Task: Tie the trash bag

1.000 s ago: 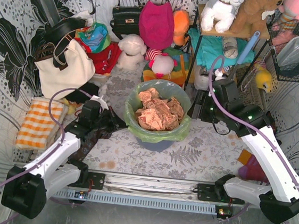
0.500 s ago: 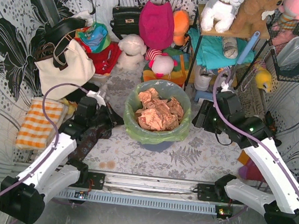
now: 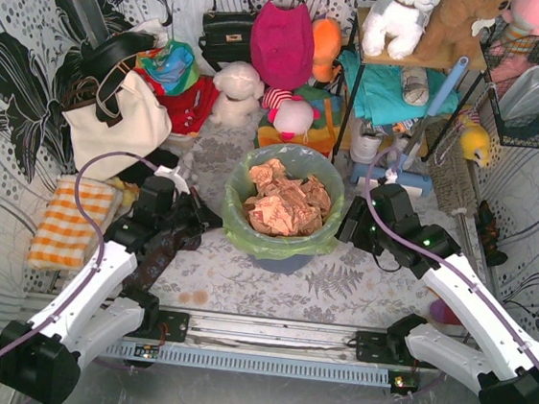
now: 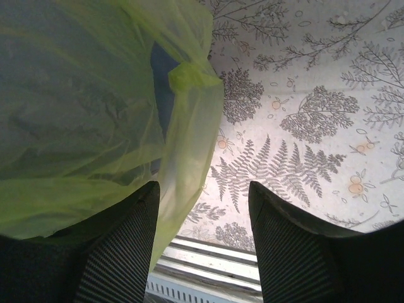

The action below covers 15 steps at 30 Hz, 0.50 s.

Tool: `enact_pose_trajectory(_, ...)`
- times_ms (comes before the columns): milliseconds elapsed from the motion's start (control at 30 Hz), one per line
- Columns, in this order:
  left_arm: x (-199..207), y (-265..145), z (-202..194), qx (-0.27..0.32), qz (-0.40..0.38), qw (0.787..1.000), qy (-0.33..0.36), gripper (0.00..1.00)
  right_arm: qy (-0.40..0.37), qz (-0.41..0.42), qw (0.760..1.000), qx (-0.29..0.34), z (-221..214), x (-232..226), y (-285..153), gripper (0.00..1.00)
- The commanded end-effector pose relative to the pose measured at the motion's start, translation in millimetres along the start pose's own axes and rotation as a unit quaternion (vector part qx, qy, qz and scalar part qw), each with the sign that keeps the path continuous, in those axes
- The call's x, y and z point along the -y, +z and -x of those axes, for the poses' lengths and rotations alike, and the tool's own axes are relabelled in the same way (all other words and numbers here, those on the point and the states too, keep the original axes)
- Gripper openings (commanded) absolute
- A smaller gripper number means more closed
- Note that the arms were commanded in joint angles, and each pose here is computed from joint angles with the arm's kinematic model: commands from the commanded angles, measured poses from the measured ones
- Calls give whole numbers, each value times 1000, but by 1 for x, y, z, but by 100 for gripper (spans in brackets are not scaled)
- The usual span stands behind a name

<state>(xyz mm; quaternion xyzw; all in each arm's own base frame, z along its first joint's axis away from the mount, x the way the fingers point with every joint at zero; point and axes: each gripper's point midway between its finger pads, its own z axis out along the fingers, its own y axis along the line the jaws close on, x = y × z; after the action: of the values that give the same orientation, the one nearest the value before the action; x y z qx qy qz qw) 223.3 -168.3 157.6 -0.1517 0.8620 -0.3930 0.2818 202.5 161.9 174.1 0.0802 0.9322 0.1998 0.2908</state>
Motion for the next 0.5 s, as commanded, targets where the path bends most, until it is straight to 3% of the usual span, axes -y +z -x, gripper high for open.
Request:
enact_pose_trajectory(0,18,-5,16,22,-21,999,25,0,22,32,999,33,13,-15,10,59)
enact_pose_trajectory(467,26,-7,21,16,-22,999,33,0,47,56,997,29,-5,-5,44,56)
